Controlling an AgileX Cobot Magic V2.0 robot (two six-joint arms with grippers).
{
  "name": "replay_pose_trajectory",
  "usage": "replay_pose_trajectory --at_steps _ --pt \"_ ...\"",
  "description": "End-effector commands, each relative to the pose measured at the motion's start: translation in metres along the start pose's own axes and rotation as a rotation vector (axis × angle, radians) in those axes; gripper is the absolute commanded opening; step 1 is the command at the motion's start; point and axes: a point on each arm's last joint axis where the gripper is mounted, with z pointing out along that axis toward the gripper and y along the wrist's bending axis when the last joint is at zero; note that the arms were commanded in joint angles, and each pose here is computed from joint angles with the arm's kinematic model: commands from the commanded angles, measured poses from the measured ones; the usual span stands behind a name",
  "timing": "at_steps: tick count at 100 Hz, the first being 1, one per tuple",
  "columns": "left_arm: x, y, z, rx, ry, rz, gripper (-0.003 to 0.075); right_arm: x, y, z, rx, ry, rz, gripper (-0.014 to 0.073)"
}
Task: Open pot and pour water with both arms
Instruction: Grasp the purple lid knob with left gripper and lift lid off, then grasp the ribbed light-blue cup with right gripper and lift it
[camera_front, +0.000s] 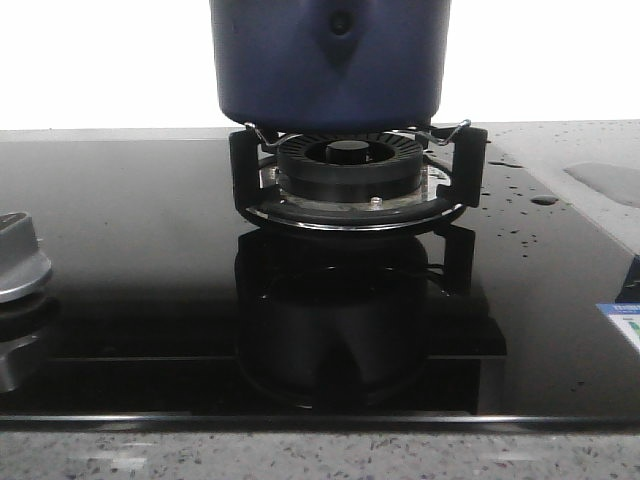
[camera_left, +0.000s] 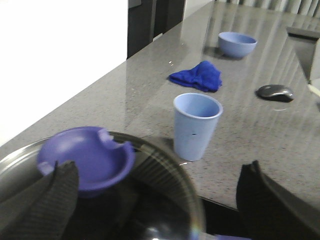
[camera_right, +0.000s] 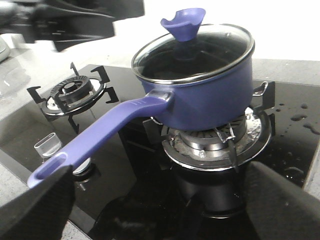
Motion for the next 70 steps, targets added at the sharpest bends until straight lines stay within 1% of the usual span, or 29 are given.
replay_pose_trajectory --at_steps 1,10,21,34,48,61,70 --pt "-0.022 0.006 0.001 -0.012 -0.083 0.024 0.0573 -0.015 0.000 -0.001 0.017 -0.069 -0.005 0.0603" --pt "-0.020 0.020 0.009 -0.026 -0.082 0.017 0.0574 -0.015 0.000 -0.001 0.017 -0.066 -0.006 0.0603" --pt "-0.017 0.032 0.019 0.005 -0.083 -0.001 0.0574 -0.014 0.000 -0.001 0.015 -0.063 -0.006 0.0603" --pt "-0.009 0.042 0.030 0.043 -0.111 -0.057 0.0577 -0.014 0.000 -0.001 0.015 -0.063 -0.006 0.0603" --pt "-0.005 0.047 0.034 0.049 -0.127 -0.082 0.0577 -0.014 0.000 -0.001 0.015 -0.063 -0.006 0.0603" --pt "-0.005 0.044 0.037 0.059 -0.126 -0.072 0.0573 -0.014 0.000 -0.001 0.015 -0.063 -0.006 0.0603" --pt "-0.005 0.039 0.041 0.076 -0.124 -0.065 0.0544 -0.015 0.000 -0.001 0.020 -0.071 -0.006 0.0603"
